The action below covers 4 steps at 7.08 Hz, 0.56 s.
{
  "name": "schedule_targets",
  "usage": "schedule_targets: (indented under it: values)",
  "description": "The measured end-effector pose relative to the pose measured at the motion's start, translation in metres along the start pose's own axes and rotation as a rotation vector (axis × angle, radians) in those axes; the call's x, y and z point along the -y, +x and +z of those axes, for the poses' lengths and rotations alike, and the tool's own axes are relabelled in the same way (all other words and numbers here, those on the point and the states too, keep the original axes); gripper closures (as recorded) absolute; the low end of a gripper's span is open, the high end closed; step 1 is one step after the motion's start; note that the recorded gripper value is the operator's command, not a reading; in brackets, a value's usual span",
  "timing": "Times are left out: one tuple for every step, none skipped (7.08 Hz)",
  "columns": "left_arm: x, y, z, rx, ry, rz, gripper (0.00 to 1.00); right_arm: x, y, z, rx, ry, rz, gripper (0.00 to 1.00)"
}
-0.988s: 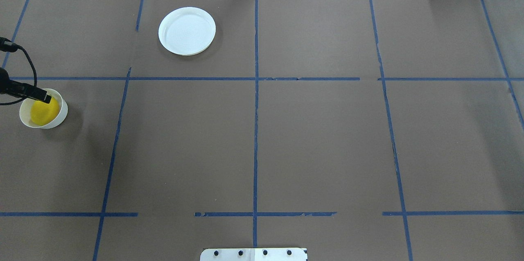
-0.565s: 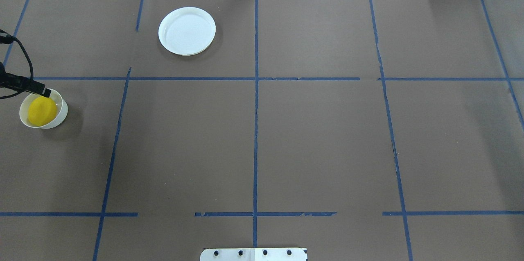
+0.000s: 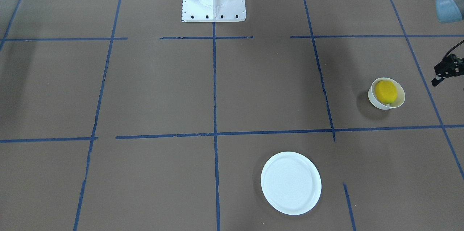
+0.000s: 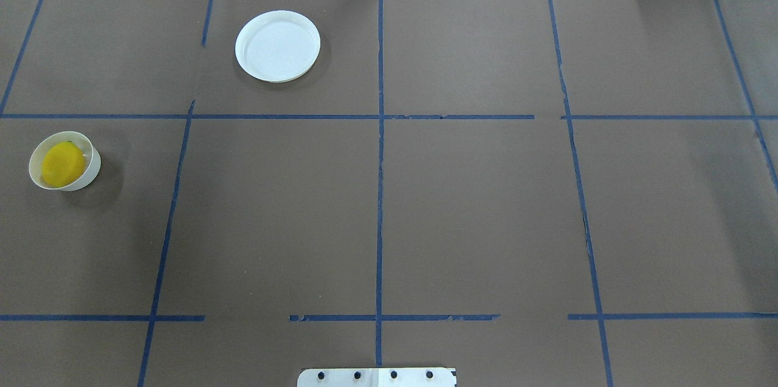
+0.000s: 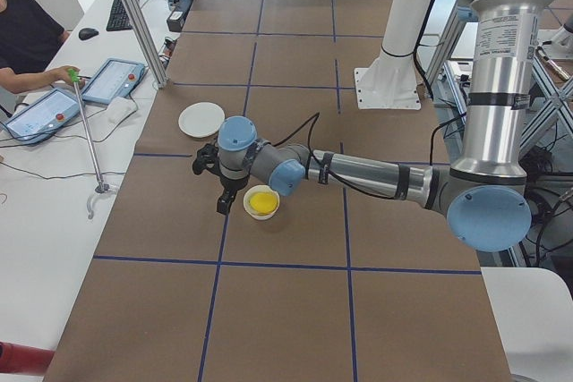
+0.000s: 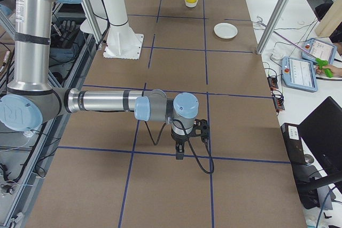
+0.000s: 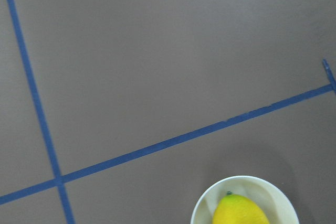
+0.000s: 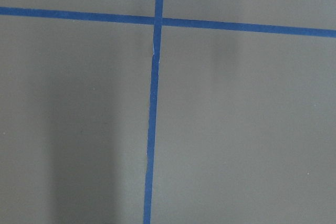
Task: Move lemon from plate to bowl
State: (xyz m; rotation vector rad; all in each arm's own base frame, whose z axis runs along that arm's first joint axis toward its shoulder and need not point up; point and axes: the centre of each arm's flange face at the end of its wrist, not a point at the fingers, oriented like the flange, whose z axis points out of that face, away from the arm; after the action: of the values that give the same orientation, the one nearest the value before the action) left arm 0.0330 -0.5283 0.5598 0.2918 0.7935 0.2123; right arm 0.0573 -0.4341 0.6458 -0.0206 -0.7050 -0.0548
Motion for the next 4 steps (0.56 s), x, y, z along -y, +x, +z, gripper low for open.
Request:
schedule_targets:
  values:
    - [-0.008, -0.035, -0.019, 0.025, -0.032, -0.018, 0.0, 0.0, 0.0, 0.0, 0.0, 0.0, 0.0, 0.0]
    - [-0.022, -0.071, -0.037, 0.042, -0.071, -0.031, 0.0, 0.0, 0.0, 0.0, 0.0, 0.0, 0.0, 0.0]
    - [-0.039, -0.096, -0.05, 0.046, -0.106, -0.061, 0.0, 0.0, 0.0, 0.0, 0.0, 0.0, 0.0, 0.0]
    - [-0.055, -0.111, -0.055, 0.042, -0.141, -0.104, 0.0, 0.0, 0.0, 0.0, 0.0, 0.0, 0.0, 0.0]
